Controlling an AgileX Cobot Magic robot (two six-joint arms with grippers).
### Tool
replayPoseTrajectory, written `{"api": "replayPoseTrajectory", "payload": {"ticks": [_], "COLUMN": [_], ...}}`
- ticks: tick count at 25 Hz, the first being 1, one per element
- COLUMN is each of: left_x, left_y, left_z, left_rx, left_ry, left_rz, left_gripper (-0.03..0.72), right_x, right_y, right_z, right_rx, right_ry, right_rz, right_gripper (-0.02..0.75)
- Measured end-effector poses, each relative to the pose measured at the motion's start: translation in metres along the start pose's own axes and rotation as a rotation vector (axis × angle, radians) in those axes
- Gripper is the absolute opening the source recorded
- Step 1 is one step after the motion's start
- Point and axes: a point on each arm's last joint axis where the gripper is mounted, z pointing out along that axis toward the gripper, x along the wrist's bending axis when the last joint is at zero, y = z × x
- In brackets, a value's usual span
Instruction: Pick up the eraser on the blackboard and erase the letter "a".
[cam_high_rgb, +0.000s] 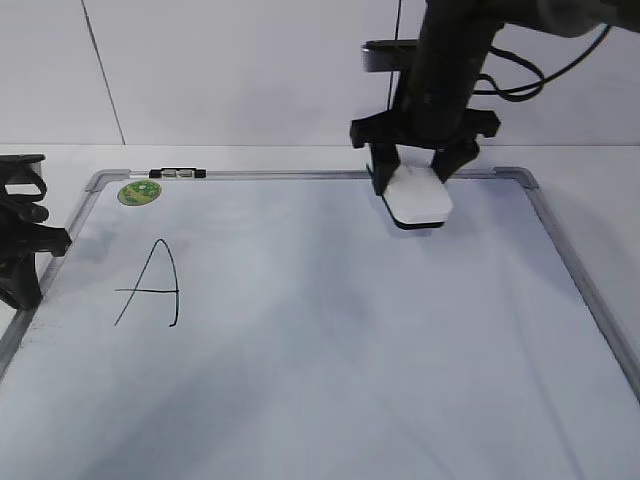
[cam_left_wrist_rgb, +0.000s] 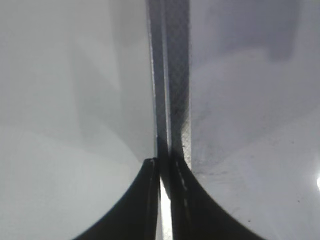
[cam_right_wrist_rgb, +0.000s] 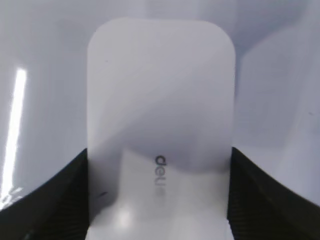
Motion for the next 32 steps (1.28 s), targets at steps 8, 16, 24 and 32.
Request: {"api": "replayPoseTrajectory", "payload": {"ticks": [8, 16, 24, 32], "left_x": [0.0, 0.0, 0.0, -0.001], "left_y": [0.0, 0.0, 0.0, 0.0], "left_z": [0.0, 0.0, 0.0, 0.0], "left_rx": [0.0, 0.0, 0.0, 0.0], "left_ry": [0.001, 0.001, 0.001, -0.007], "left_rz": [0.001, 0.001, 0.001, -0.006], "left_gripper": [0.023, 0.023, 0.023, 0.023], "right_x": [-0.057, -0.094, -0.125, -0.129], "right_y": [-0.036, -0.072, -0.094, -0.088], "right_z": [0.003, -0.007, 0.011, 0.012], "right_rx": [0.116, 0.141, 0.138, 0.057], "right_ry": [-0.077, -0.099, -0.105, -0.064], "right_rz": [0.1, 0.182, 0.191, 0.161], "right_gripper": [0.542, 0.542, 0.542, 0.542]}}
